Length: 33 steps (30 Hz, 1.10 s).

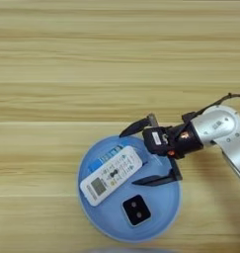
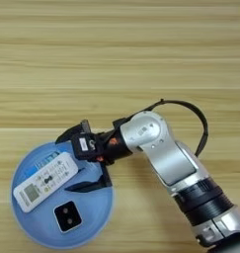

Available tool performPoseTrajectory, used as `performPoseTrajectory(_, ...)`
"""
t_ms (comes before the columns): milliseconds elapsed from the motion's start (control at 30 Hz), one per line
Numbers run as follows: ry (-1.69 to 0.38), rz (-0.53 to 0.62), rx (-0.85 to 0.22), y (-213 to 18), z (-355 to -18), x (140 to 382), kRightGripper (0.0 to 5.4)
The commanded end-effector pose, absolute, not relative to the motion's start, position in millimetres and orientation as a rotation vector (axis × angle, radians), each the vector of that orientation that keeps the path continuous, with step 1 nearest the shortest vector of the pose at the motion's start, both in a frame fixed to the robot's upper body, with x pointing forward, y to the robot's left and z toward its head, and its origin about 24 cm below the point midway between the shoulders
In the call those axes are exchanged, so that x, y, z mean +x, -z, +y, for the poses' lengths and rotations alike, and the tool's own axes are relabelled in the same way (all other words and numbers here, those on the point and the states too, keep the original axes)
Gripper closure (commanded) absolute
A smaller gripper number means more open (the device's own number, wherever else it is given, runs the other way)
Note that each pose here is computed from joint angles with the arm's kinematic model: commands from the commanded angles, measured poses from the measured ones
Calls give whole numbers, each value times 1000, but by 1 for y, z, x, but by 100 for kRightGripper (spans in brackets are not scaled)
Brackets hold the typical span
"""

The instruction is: Move the objects on the table

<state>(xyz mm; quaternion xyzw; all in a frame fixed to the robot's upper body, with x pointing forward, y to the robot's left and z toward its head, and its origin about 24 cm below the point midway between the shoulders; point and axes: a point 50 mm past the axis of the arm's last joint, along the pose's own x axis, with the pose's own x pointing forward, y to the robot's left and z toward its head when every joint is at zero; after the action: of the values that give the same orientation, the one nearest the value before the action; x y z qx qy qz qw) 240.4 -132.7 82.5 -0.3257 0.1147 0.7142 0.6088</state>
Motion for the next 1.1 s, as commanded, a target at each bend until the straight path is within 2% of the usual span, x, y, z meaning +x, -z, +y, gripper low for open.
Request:
performPoseTrajectory(33,-1594,201,-846,-93,-135,250,3)
performPoseTrajectory(233,-1586,220,-861,-80,-135,249,3)
performPoseTrajectory(500,-1564,204,-852,-76,-130,251,3)
performPoseTrajectory(1100,-1585,191,-817,-81,-128,248,257)
